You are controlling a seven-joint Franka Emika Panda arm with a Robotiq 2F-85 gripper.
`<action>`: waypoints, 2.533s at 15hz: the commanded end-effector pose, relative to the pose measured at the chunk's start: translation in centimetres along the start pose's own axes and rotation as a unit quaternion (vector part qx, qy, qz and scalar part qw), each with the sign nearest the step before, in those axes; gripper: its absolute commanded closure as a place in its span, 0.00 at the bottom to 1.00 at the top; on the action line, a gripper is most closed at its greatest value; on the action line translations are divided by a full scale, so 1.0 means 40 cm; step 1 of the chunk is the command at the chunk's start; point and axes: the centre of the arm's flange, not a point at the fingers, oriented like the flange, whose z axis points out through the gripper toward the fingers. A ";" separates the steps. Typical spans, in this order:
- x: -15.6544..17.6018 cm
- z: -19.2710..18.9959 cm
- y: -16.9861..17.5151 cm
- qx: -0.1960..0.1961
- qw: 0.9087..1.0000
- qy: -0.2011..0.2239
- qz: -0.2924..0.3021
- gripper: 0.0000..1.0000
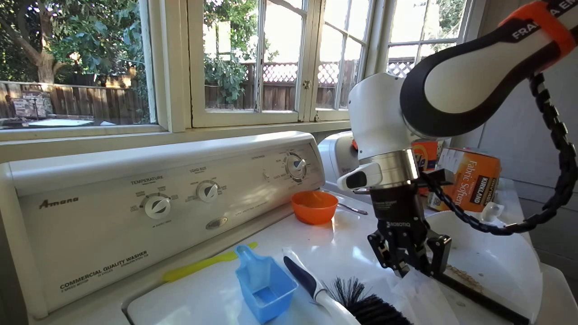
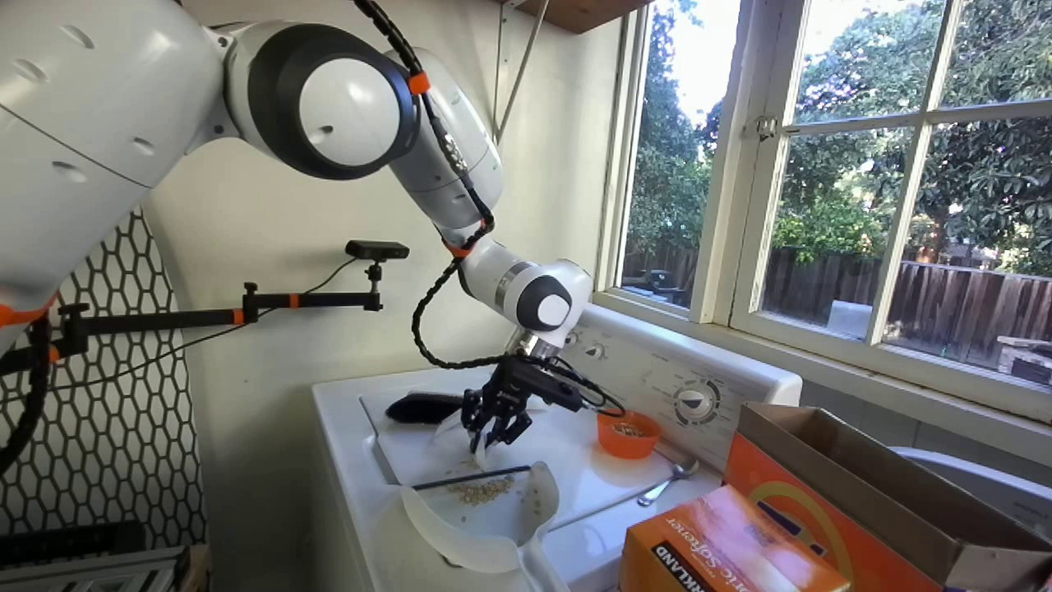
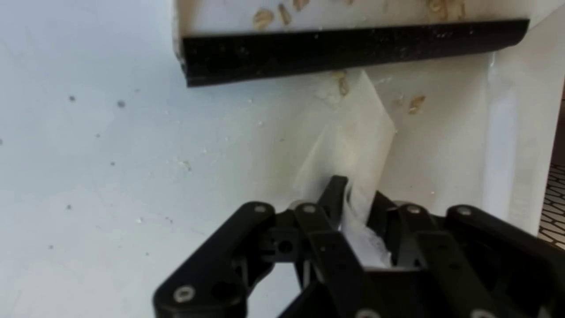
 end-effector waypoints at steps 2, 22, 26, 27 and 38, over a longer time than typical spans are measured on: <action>-0.020 0.015 -0.005 0.019 1.000 -0.019 0.008 0.97; -0.090 -0.026 -0.044 0.071 0.997 -0.035 0.006 0.97; -0.060 -0.091 -0.060 0.055 0.998 0.000 -0.028 0.97; -0.054 -0.099 -0.059 0.051 0.998 0.001 -0.032 0.97; -0.009 -0.028 0.010 0.027 0.999 0.014 -0.022 0.97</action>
